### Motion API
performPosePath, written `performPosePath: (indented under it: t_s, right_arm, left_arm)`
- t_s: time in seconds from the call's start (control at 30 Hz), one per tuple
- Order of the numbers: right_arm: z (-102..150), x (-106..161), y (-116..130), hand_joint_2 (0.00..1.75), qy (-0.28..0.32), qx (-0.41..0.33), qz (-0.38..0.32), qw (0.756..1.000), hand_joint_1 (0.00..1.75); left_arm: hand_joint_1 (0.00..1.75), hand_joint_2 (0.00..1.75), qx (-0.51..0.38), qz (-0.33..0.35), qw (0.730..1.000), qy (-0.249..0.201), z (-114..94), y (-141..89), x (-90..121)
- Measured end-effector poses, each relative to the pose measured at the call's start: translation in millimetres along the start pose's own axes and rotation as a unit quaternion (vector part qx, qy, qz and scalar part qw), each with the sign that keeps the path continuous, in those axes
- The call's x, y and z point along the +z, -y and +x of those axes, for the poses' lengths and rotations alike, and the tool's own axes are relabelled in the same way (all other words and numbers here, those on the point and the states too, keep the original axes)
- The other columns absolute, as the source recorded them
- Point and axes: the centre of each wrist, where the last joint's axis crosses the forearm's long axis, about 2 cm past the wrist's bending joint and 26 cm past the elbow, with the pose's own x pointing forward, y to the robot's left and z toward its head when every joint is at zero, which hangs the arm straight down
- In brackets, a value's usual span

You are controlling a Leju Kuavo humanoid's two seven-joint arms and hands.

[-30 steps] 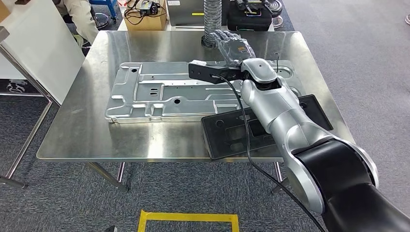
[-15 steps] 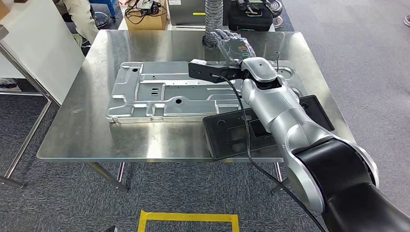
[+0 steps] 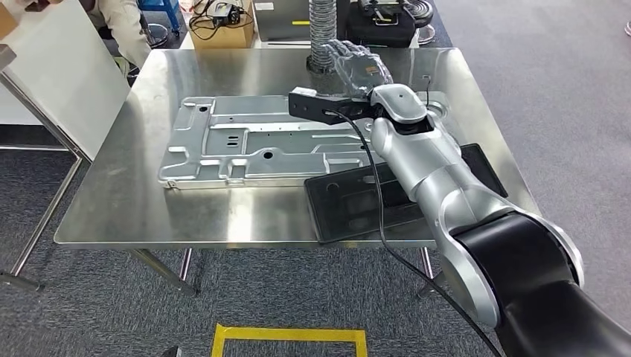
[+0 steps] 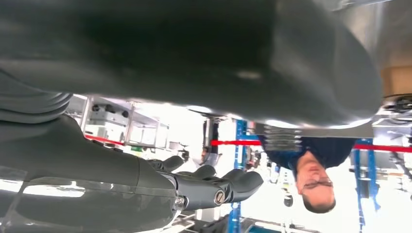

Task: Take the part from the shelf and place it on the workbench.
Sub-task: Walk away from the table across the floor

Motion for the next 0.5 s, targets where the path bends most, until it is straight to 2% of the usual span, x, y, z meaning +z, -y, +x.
performPosePath:
  t_s: [0.5]
  right_arm:
    - [2.0,0.0,-1.5,0.00,0.000,-0.003,0.001,1.000,0.00]
  left_arm:
    - [0.00,0.00,0.005,-0.001,1.000,-0.002,2.1,1.0,-0.4]
